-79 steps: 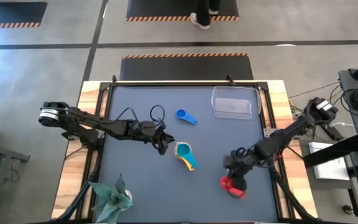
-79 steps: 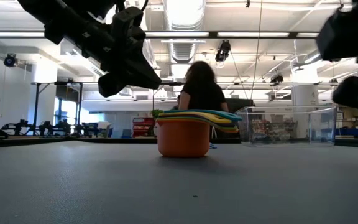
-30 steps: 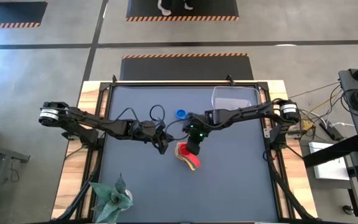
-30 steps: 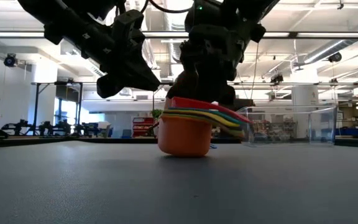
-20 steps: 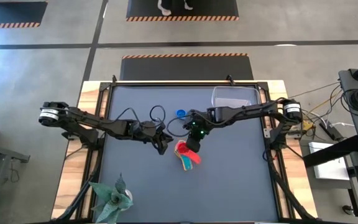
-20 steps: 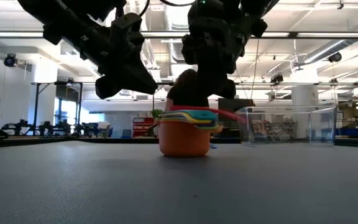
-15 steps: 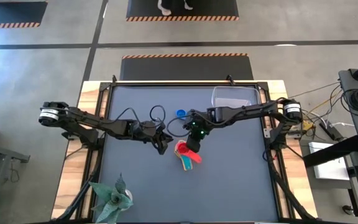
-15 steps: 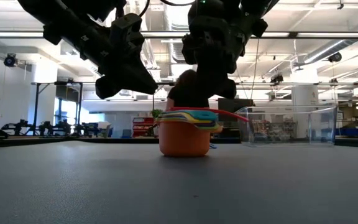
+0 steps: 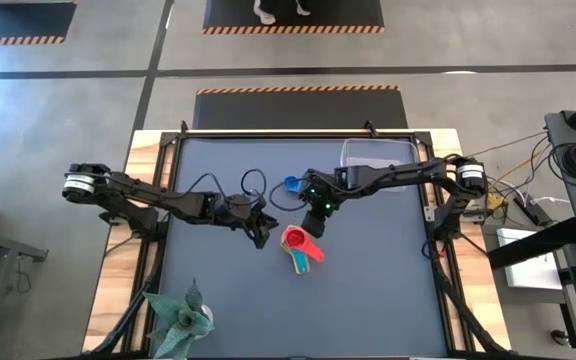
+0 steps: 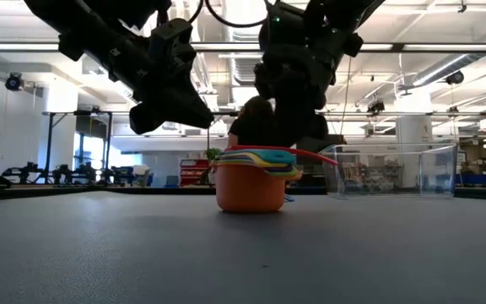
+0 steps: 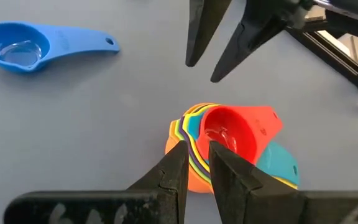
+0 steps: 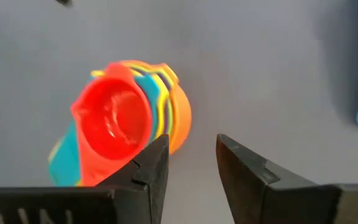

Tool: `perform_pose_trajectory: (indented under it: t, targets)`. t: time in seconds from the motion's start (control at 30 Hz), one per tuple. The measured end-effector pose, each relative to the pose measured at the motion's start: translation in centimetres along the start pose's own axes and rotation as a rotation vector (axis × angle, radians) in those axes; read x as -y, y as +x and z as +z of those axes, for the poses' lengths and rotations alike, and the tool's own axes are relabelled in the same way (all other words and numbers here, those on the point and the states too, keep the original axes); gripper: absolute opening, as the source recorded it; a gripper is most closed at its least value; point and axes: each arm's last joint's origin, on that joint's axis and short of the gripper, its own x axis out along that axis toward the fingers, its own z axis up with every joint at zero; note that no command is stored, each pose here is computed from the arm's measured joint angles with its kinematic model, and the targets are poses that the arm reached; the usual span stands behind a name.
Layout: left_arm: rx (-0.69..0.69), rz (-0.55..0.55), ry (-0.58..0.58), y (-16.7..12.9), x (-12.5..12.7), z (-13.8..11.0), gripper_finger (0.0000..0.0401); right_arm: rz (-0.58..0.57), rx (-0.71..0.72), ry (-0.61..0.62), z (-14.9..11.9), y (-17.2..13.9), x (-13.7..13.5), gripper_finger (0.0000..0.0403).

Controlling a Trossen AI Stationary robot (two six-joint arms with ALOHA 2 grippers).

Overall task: Nest measuring cups in basket
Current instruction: Stack the blue measuring cup on top of the red measuring cup

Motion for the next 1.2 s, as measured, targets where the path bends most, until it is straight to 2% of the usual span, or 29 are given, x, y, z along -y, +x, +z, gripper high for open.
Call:
perform_pose_trajectory:
  t: [0.17,0.37,0.53,0.8,1.0,1.2]
  targets:
    - [0.008,0.017,0.017,0.1,-0.6,0.4,0.0045,-0.037,-0.031,0.010,-0.6,0.2,0.4,0.0111]
    - [-0.013,-0.015,-0.005,0.2,-3.1,2.6,0.0038,-0.034,-0.001,-0.018,-0.7,-0.7,-0.5,0.0096]
    - [0.012,0.078,-0.070,0.0,-5.7,4.5,0.0037,-0.073,0.039,-0.039,-1.5,-1.9,-1.1,0.0082]
    - [0.005,0.210,-0.147,-0.7,-9.0,6.1,0.0039,-0.106,0.021,0.043,-4.4,-2.2,0.0,0.0075]
    - [-0.043,0.261,-0.181,-0.6,-9.9,7.1,0.0074,-0.089,0.050,0.103,-6.1,-2.4,0.5,0.0075]
    - [-0.103,0.268,-0.176,1.8,-9.9,8.4,0.0127,-0.075,0.072,0.149,-7.3,-2.8,0.7,0.0075]
